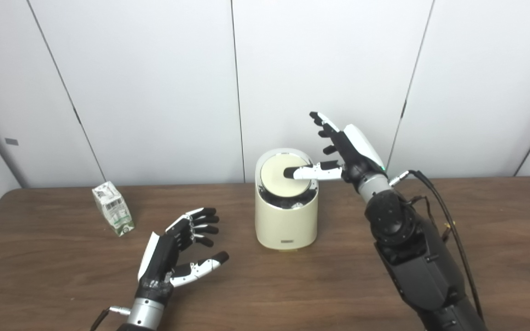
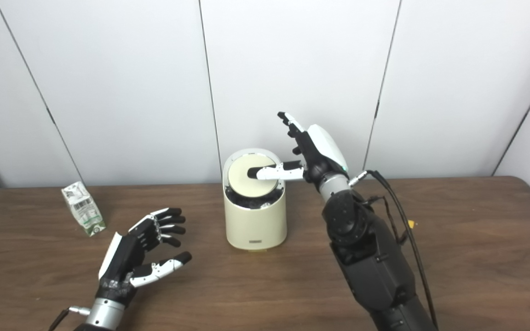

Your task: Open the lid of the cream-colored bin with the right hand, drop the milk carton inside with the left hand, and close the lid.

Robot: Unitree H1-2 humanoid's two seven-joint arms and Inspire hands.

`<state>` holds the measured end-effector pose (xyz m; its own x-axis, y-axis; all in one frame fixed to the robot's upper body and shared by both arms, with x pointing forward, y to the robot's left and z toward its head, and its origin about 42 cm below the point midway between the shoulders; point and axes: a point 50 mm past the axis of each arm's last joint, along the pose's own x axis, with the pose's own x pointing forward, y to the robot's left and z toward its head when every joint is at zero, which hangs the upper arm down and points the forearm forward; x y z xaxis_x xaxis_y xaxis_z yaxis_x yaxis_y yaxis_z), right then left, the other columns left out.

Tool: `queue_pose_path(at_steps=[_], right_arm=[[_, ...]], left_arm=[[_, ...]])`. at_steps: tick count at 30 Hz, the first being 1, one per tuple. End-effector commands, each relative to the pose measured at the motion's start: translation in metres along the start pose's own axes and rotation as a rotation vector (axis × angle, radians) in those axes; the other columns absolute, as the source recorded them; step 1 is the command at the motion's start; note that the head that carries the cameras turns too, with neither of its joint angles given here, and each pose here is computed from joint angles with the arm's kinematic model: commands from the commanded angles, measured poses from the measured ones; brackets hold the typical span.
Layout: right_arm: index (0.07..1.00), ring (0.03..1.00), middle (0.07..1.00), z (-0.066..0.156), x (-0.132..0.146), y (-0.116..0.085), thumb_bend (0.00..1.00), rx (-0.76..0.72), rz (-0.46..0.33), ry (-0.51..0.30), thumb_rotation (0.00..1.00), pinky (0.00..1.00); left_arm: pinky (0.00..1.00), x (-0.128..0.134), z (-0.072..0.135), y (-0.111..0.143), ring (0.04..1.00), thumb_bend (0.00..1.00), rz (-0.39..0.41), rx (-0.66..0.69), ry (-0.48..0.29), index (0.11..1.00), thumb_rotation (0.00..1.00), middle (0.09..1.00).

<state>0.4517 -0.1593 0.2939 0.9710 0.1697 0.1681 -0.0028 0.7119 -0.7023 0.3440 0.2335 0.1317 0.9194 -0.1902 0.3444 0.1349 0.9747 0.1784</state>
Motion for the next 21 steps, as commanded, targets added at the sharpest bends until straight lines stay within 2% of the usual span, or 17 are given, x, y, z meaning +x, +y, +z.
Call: queue_pose_path(at_steps=[1, 9, 15, 21], right_arm=[[0.943, 0.877, 0.921, 0.024, 0.012, -0.014, 0.82, -0.023, -0.065, -0.088, 0.43, 0.72], [0.947, 0.888, 0.922, 0.018, 0.017, -0.005, 0.92, -0.043, -0.039, -0.06, 0.38, 0.76], [0.948, 0.889, 0.926, 0.013, 0.02, -0.001, 0.93, -0.068, -0.033, -0.044, 0.36, 0.76], [0.95, 0.89, 0.932, 0.01, 0.022, -0.002, 0.92, -0.085, -0.036, -0.021, 0.36, 0.77]], left_arm=[[0.57, 0.014, 0.011, 0.0, 0.676, 0.69, 0.007, 0.008, -0.062, 0.79, 0.06, 0.739], [0.56, 0.015, 0.012, -0.003, 0.676, 0.69, 0.007, -0.001, -0.062, 0.79, 0.05, 0.739], [0.56, 0.015, 0.012, -0.003, 0.676, 0.68, 0.003, -0.015, -0.063, 0.796, 0.03, 0.746], [0.56, 0.014, 0.013, -0.003, 0.673, 0.69, 0.009, 0.002, -0.064, 0.79, 0.07, 0.74]])
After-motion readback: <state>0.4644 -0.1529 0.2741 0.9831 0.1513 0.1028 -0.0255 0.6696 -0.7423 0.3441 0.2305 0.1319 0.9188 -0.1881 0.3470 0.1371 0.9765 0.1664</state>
